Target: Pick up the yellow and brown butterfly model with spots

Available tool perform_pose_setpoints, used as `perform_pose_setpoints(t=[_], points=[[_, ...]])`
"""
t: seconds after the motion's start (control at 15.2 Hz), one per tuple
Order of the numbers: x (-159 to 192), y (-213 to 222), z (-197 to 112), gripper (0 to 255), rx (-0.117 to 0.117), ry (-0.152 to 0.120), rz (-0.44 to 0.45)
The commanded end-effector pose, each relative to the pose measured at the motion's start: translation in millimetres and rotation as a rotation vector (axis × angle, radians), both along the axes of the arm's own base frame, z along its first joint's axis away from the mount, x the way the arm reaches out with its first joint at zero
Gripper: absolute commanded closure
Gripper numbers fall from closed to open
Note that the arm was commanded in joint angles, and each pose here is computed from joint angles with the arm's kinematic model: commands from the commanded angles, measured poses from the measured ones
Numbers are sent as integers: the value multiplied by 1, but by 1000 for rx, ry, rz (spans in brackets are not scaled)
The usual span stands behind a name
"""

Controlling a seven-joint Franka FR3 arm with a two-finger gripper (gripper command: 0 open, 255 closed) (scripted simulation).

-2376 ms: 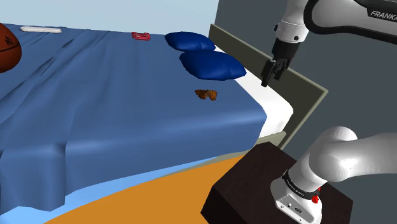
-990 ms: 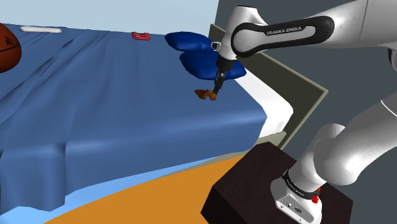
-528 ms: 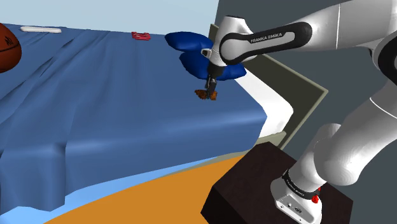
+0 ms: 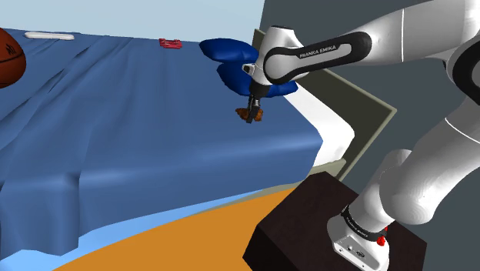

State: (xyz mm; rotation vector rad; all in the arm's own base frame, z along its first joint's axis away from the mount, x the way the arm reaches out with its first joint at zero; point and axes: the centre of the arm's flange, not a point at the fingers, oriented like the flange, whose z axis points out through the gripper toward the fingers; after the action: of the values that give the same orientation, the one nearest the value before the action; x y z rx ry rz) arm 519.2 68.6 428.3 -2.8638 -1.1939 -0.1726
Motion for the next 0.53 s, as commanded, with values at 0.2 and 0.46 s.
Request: perform_pose_setpoints(t=[0.2, 0.46], points=[[0, 0, 0, 255, 0, 0, 0], [0, 0, 5, 255, 0, 0, 0]])
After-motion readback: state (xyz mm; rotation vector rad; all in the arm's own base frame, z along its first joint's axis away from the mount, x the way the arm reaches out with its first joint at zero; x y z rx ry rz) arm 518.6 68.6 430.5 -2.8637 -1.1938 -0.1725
